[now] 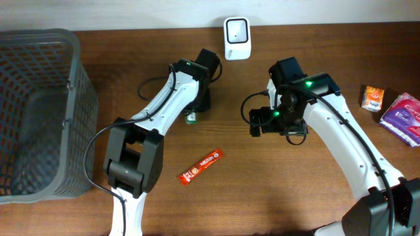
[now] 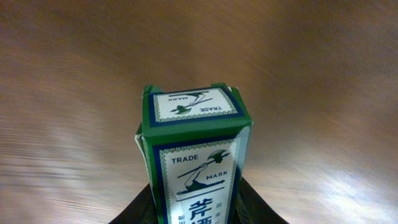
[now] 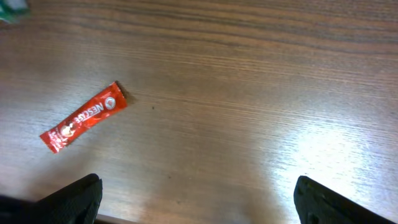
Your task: Scan the item barcode
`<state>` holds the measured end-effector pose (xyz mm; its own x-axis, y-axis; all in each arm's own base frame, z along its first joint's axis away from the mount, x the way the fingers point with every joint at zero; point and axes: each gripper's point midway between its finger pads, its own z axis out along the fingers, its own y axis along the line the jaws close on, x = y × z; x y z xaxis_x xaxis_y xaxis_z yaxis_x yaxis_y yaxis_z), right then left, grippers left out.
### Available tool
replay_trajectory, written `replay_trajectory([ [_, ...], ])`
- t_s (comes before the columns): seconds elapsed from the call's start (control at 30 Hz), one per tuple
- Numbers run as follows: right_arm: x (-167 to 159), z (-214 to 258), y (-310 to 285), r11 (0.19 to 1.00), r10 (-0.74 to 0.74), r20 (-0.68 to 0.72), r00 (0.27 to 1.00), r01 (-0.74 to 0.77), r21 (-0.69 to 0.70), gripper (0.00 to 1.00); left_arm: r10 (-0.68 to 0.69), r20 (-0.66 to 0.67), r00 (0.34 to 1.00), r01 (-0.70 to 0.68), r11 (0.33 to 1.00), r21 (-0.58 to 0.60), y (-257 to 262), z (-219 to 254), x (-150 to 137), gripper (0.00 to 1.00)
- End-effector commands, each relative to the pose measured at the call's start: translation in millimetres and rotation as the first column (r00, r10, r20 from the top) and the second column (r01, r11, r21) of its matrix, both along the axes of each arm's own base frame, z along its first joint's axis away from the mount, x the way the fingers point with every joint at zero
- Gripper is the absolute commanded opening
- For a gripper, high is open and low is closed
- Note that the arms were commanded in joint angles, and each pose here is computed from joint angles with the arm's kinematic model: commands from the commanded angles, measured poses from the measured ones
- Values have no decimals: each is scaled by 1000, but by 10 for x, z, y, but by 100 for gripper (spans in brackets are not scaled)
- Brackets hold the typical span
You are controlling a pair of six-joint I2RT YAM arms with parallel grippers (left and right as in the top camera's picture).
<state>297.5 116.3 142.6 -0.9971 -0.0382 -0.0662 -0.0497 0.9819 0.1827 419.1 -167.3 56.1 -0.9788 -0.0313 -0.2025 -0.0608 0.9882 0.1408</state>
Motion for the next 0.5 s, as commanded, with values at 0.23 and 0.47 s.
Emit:
replay_trajectory([
  [0.23,54,452,-1002,956,-291,-16,957,290,-49,99,-74,366,927,-51,946,321,-47,362,475,31],
  [0.47,-23,501,-1144,960,-277,-29,960,276,-51,99,-346,377,859,120,852,509,-883,8,254,39],
])
